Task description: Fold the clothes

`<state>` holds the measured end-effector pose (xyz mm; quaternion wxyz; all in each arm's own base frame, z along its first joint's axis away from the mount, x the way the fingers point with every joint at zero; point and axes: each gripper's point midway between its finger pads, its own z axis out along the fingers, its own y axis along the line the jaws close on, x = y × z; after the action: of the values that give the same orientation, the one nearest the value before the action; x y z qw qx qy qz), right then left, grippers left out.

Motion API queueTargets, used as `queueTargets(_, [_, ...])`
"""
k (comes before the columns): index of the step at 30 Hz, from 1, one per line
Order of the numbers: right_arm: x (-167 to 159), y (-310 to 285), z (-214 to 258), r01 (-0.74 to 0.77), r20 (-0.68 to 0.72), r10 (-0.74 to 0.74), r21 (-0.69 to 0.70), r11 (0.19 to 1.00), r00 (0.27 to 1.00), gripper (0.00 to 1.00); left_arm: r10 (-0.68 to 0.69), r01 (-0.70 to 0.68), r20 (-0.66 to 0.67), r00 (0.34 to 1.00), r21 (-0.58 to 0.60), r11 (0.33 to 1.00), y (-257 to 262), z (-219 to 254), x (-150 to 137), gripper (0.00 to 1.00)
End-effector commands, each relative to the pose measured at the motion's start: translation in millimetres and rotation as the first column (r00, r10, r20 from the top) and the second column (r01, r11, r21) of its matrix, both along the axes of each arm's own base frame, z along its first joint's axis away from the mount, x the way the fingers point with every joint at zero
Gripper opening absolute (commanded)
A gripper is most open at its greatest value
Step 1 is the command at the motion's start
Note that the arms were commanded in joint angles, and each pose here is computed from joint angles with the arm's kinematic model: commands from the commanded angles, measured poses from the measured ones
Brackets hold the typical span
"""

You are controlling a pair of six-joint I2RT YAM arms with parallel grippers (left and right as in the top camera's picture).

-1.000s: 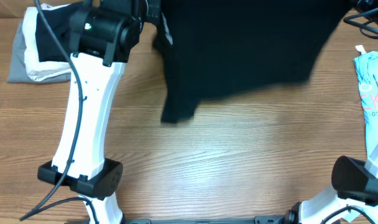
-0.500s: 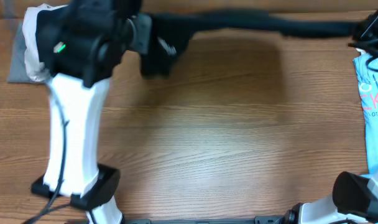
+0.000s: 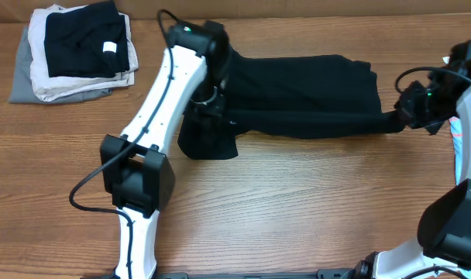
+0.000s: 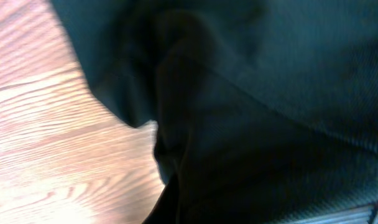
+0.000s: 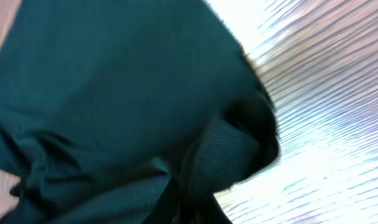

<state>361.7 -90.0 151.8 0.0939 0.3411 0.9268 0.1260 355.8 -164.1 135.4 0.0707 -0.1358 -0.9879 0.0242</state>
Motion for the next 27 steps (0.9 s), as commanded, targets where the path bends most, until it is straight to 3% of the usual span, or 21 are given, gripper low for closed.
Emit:
queueTargets(1, [-8.9,-41.6,27.8,0.145,0.07,-0.138,-0.105,0.984,0.988,0.04,-0.08,0.082,0.025,0.996,-0.061,0.995,-40.2,25.9,-27.7,0.04])
queueTargets(9, [-30.7,-72.8,41.4,0.215,0.087,-0.203,-0.159,0.964,0.975,0.04,-0.194,0.193,-0.019,0.981,-0.036,0.981,-84.7,18.4,-71.6,0.04])
queueTargets(16, [-37.6,-89.3,40.8,0.288,0.073,-0.279,-0.22,0.932,0.958,0.04,-0.209,0.204,-0.16,0.965,-0.05,0.978,-96.8,-2.5,-111.8,0.04])
queueTargets(23, [-40.9,-90.3,39.9,0.293,0.063,-0.286,-0.217,0.931,0.956,0.05,-0.227,0.239,-0.253,0.941,0.018,0.971,-86.2,-24.0,-137.6,0.05])
queueTargets(25, [-42.7,-89.2,39.3,0.291,0.055,-0.286,-0.215,0.932,0.957,0.06,-0.227,0.241,-0.257,0.939,0.021,0.97,-85.6,-24.9,-138.9,0.11])
queueTargets(27, [-44.4,-88.4,38.6,0.289,0.047,-0.286,-0.214,0.933,0.957,0.06,-0.23,0.244,-0.256,0.939,0.023,0.97,-85.8,-25.0,-139.2,0.23])
